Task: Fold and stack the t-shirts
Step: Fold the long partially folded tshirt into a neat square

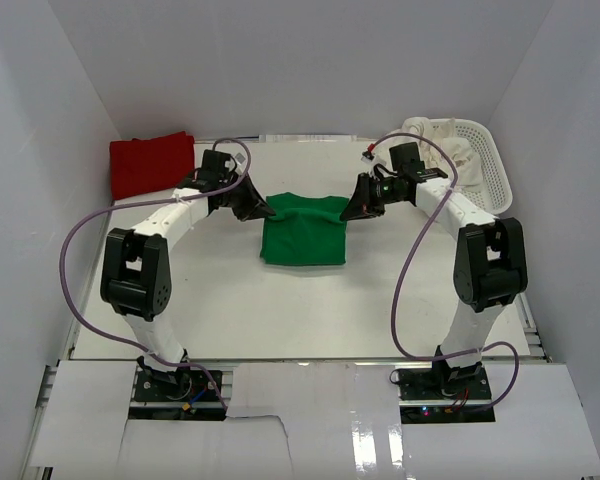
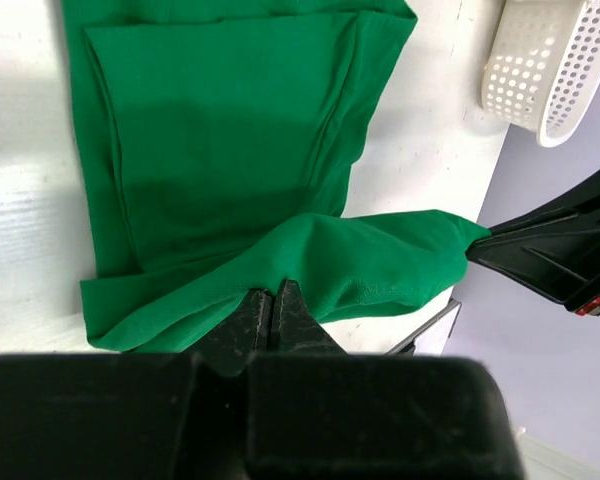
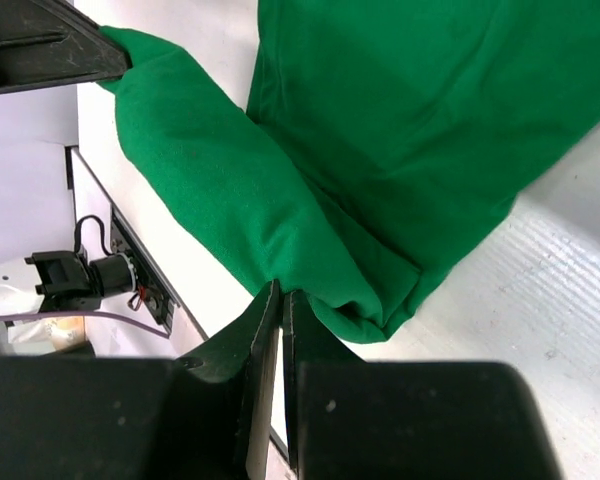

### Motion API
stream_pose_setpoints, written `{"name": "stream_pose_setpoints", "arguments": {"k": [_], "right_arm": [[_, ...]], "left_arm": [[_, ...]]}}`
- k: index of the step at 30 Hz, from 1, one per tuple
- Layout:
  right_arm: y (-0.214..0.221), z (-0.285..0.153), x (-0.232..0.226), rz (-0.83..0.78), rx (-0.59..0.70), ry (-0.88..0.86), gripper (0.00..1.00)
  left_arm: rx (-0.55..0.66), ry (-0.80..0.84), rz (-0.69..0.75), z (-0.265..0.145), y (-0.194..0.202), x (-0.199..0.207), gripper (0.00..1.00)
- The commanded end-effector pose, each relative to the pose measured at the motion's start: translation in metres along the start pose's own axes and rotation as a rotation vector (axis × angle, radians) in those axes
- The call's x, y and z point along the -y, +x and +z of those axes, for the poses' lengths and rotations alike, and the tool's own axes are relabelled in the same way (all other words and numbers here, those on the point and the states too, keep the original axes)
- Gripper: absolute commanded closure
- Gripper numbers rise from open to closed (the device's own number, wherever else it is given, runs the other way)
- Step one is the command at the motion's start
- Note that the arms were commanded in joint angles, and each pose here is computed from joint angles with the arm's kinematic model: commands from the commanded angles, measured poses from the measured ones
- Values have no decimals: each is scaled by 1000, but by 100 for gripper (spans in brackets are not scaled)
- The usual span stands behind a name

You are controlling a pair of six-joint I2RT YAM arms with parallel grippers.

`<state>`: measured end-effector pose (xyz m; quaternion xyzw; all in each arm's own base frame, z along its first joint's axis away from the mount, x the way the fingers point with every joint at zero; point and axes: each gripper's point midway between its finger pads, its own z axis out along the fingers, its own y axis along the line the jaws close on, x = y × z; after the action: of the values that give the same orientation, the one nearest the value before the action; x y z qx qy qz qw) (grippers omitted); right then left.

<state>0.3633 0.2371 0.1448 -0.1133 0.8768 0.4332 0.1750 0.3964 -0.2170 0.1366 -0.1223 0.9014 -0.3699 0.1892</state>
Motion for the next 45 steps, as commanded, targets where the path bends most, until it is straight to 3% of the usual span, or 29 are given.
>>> {"name": "stream_pose_setpoints", "arguments": {"k": [1, 23, 38, 45], "right_arm": [[-21, -5, -8, -32, 34, -10, 92], [-63, 5, 19, 6, 70, 6, 92], [-97, -5, 17, -5, 122, 8, 92], [-106, 9, 35, 10, 117, 12, 92]], "left_arm": [[45, 58, 53, -9, -21, 24, 100], [43, 45, 49, 18, -56, 22, 100], [82, 80, 79, 22, -87, 46, 100], [66, 82, 73, 43, -93, 38, 100]]}}
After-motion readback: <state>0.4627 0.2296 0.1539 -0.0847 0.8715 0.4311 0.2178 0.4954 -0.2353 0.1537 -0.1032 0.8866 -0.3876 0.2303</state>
